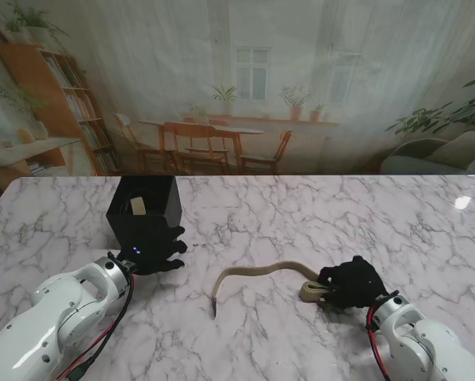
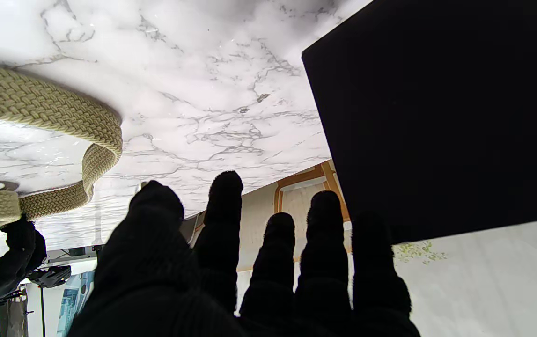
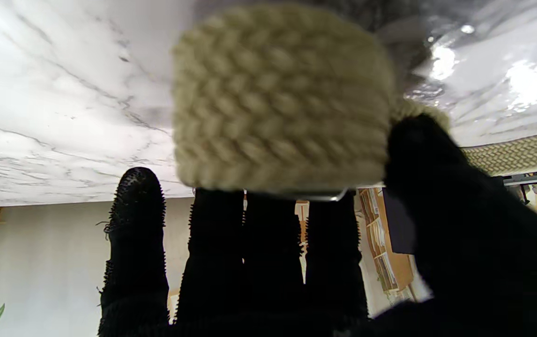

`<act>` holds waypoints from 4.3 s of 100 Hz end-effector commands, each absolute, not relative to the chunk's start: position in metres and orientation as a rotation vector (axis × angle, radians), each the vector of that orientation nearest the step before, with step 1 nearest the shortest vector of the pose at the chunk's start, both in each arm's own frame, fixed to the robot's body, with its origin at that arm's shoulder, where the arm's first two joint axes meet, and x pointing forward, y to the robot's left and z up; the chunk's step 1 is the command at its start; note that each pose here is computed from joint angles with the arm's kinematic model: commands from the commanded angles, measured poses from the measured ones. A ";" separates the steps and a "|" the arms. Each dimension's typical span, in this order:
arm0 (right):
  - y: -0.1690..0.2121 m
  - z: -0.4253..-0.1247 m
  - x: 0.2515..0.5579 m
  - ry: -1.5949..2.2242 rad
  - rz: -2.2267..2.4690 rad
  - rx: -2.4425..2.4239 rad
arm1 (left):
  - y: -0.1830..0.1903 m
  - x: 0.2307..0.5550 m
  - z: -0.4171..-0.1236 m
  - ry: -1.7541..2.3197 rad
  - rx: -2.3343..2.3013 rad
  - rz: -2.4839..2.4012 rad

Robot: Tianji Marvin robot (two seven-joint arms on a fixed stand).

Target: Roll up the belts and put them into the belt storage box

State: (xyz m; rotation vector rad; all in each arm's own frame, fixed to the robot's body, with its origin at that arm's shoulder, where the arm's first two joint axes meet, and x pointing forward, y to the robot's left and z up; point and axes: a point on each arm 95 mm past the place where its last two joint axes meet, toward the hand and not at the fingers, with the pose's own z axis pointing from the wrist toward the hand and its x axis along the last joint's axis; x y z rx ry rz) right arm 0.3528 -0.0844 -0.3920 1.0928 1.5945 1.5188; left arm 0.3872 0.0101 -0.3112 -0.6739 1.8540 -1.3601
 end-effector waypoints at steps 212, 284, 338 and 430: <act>-0.081 -0.369 0.336 1.921 1.193 1.038 | 0.011 0.386 -0.316 1.864 -0.691 -1.347; -0.082 -0.370 0.334 1.868 1.208 1.068 | 0.011 0.386 -0.317 1.865 -0.694 -1.349; -0.085 -0.381 0.337 1.789 1.245 1.138 | 0.010 0.386 -0.317 1.870 -0.696 -1.348; -0.083 -0.394 0.345 1.683 1.408 1.095 | 0.010 0.387 -0.318 1.872 -0.698 -1.351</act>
